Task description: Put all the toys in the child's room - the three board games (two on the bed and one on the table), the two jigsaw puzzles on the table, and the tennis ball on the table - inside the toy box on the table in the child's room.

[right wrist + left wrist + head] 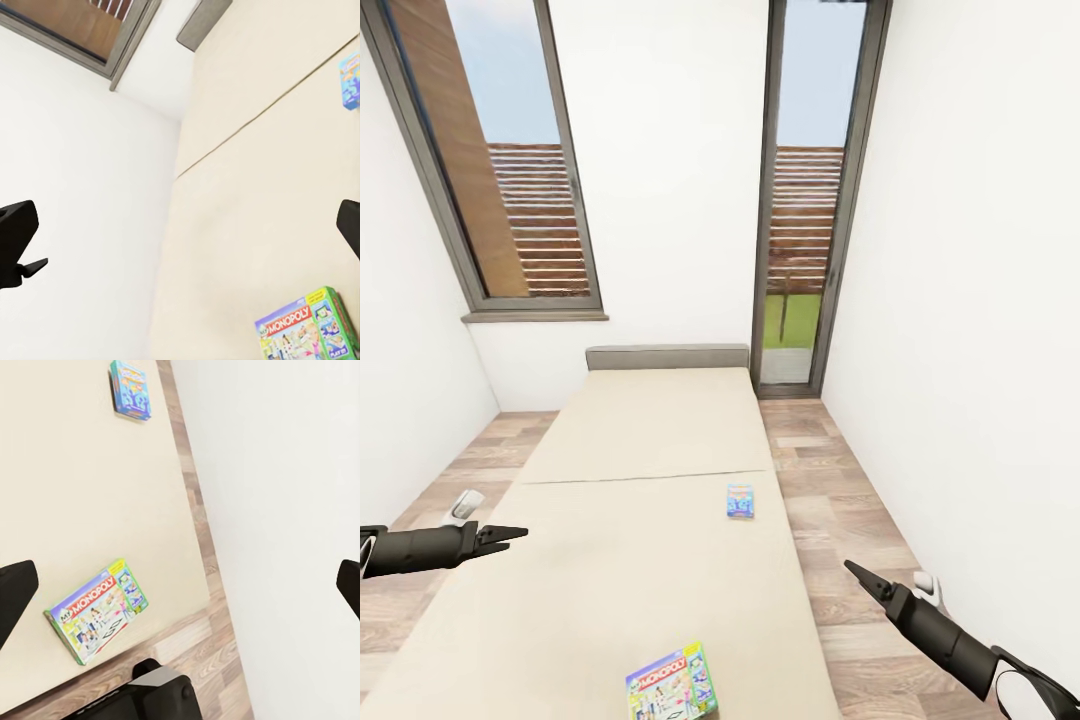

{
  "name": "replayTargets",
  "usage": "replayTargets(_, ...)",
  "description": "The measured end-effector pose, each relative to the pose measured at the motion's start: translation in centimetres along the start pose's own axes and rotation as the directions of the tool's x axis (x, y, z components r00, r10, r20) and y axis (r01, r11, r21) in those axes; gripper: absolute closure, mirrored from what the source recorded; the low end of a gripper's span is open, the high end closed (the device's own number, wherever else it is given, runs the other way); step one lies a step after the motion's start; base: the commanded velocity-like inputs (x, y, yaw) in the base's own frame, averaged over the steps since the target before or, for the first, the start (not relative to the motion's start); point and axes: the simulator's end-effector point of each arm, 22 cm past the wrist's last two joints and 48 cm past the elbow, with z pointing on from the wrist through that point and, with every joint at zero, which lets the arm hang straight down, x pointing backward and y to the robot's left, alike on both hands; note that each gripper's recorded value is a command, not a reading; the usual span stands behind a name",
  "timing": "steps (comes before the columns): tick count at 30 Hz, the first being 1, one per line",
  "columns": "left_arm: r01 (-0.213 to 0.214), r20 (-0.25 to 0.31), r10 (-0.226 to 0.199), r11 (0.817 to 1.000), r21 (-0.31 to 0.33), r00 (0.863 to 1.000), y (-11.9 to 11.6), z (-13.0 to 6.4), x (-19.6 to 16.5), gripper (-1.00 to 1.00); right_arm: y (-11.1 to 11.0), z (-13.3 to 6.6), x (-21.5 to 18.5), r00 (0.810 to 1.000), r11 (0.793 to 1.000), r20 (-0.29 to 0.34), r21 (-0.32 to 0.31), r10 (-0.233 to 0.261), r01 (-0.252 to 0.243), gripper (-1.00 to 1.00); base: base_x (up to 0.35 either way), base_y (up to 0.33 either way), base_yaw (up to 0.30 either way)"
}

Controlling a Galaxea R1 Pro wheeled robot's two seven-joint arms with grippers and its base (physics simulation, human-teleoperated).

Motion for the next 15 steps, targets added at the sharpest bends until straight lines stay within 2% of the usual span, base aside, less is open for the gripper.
replayTargets(9, 0.001, -0.001, -0.001, 1.0, 0.002, 1.0, -0.05, 0.12, 0.05, -1.0, -0.05, 0.06, 0.09, 1.0, 1.0, -0.002, 0.002, -0.001, 0.001, -1.0, 0.0, -0.142, 0.0)
replayTargets(15, 0.0, -0.001, 0.0, 1.0, 0.002, 1.0, -0.07, 0.14, 0.05, -1.0, -0.1, 0.1, 0.2, 1.0, 1.0, -0.004, 0.005, -0.001, 0.001, -1.0, 0.0, -0.055, 0.0)
